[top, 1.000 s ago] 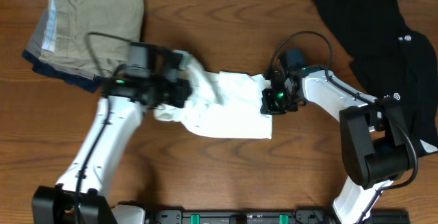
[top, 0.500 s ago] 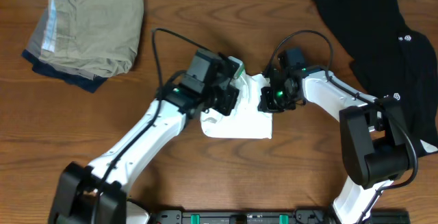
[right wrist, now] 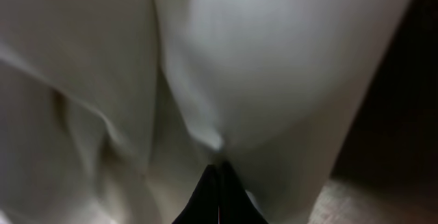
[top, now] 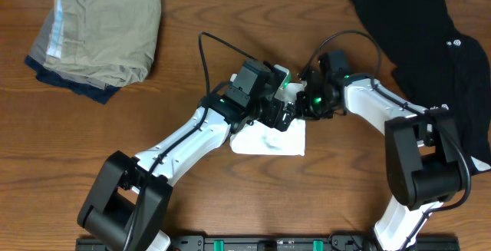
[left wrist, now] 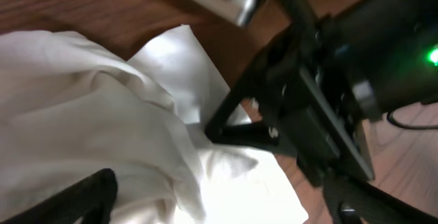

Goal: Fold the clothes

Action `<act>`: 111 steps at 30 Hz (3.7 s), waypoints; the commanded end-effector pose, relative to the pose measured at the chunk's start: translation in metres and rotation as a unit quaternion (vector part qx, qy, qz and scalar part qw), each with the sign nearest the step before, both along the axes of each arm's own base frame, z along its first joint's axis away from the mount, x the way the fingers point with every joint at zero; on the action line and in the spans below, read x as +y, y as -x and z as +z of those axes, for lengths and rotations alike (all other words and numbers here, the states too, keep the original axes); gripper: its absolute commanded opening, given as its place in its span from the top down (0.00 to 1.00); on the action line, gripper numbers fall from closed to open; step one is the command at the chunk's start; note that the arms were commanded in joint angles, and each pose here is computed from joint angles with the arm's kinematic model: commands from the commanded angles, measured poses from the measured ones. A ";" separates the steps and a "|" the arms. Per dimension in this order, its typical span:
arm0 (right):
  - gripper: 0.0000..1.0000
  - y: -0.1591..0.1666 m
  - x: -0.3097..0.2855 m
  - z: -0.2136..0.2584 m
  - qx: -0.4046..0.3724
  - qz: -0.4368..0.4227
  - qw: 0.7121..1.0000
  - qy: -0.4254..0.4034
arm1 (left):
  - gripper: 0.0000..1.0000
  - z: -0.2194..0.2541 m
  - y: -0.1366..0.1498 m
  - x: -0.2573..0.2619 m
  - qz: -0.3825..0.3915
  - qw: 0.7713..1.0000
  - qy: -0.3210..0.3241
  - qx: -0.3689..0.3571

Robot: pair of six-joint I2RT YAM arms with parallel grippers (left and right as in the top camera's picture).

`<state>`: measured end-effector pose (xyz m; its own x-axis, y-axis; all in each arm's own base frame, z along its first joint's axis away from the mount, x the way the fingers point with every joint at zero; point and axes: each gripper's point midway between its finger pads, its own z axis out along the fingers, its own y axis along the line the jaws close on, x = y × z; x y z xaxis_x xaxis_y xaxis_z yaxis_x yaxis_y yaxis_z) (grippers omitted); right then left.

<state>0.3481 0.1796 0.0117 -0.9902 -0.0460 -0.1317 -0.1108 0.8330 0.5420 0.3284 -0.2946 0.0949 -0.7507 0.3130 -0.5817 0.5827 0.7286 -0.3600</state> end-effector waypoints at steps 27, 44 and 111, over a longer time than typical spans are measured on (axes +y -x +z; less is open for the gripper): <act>0.37 -0.006 0.061 0.090 -0.275 0.210 0.937 0.048 | 0.02 0.134 -0.051 0.220 0.315 0.943 -0.008 -0.106; 0.64 -0.002 0.081 0.066 -0.298 0.271 0.911 0.086 | 0.02 0.105 -0.061 0.234 0.335 0.937 -0.048 -0.082; 0.51 0.012 -0.040 0.126 -0.092 0.024 0.994 0.054 | 0.02 0.099 -0.056 0.234 0.324 0.941 -0.064 -0.073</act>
<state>0.3401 0.1235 0.1157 -0.9681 -0.0565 -0.2442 -0.1501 0.9109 0.3844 0.3828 -0.0634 0.1953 -0.7179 -0.1271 -0.6844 0.0353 0.9753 -0.2181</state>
